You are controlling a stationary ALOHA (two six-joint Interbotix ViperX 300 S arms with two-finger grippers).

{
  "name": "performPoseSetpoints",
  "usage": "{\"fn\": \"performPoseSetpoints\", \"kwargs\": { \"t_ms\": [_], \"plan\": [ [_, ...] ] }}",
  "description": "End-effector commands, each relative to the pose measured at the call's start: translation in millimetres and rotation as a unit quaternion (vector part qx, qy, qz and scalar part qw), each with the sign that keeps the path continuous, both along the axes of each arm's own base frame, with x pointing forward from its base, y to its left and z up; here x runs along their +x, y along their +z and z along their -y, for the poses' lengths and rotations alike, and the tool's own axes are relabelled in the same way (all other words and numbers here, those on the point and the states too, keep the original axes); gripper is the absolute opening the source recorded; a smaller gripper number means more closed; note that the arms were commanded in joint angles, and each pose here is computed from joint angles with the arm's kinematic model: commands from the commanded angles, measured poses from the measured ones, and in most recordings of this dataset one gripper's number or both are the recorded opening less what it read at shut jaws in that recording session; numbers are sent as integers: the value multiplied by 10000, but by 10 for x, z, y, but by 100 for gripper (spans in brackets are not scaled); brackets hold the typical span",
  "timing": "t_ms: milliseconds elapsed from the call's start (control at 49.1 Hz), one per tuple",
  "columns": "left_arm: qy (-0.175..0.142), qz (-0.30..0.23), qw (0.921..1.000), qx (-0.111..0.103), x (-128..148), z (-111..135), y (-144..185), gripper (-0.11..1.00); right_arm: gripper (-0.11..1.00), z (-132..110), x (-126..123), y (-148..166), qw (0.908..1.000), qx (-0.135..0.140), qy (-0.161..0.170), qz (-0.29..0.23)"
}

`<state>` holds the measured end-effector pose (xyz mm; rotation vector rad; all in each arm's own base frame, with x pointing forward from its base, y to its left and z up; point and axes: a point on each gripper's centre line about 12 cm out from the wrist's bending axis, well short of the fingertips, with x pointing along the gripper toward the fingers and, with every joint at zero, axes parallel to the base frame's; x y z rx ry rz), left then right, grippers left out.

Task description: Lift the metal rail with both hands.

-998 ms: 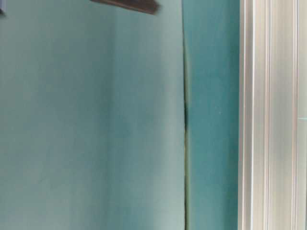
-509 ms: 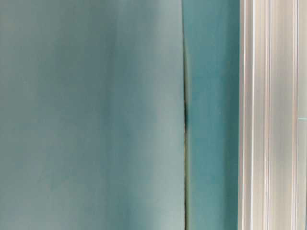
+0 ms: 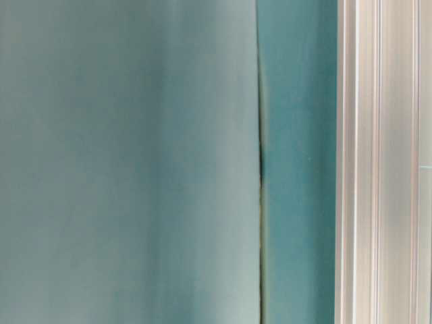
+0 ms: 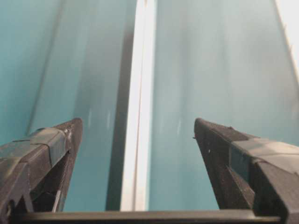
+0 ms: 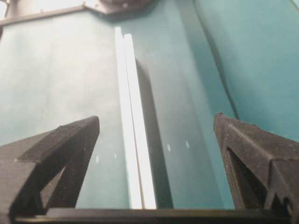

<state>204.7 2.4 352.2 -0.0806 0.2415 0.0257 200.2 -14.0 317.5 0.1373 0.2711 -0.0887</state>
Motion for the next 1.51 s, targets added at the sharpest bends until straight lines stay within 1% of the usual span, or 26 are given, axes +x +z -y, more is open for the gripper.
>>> {"fn": "performPoseSetpoints", "kwargs": {
  "t_ms": [0,305,774,1486],
  "plan": [
    [11,337,9994,3,-8,-5,131,97,98,2,-27,37,9999,-9,-9,122],
    [9,406,9992,4,-9,-5,143,97,98,-2,-107,57,9997,12,-22,255],
    [-6,315,9995,-35,-13,5,56,97,98,-3,-110,-26,9999,49,-26,157],
    [-14,231,9997,-35,-12,8,-14,97,98,-3,-113,-30,9999,57,-26,158]
  ]
}}
